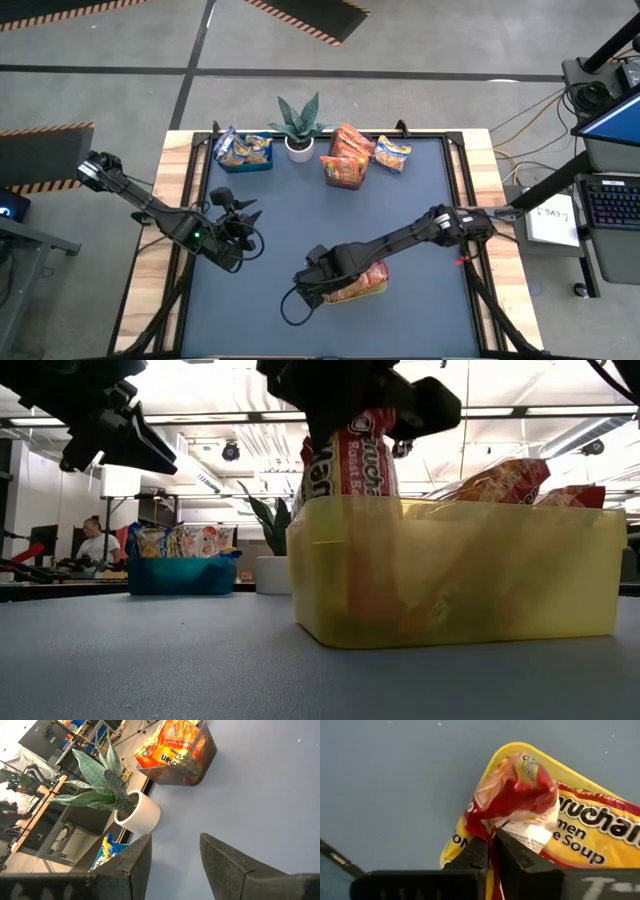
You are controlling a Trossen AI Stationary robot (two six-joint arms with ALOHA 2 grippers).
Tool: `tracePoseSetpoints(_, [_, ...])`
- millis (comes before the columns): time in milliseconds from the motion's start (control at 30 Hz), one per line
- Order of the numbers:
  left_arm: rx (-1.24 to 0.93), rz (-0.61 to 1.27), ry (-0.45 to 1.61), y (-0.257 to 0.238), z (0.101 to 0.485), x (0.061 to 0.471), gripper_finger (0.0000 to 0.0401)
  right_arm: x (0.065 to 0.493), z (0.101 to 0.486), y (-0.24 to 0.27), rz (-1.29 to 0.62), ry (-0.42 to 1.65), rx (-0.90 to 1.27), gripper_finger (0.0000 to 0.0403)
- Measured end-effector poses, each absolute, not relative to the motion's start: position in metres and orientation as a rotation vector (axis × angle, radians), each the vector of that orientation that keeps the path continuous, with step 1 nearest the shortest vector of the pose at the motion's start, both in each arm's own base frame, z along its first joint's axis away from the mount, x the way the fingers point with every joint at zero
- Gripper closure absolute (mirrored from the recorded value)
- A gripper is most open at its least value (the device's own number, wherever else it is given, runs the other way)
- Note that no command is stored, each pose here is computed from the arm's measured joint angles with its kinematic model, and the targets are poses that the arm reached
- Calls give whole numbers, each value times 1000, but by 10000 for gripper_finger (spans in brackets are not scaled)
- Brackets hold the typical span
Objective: Sort Maruchan noodles
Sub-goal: Put the red bag into the yellow bin
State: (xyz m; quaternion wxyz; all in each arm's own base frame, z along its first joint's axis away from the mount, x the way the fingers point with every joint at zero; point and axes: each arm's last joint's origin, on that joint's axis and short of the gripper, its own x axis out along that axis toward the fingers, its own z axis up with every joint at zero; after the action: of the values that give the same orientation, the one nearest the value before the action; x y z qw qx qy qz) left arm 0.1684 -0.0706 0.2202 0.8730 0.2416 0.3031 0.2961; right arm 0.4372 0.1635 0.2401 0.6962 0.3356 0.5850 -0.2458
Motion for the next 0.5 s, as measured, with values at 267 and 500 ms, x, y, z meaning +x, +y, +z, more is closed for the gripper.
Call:
tracePoseSetpoints(267, [507,612,625,-72,221,170,251,434,257,161,-530,1275,776,359])
tracePoseSetpoints(500, [454,508,642,-77,230,175,251,430,265,159,-523,1262,776,286])
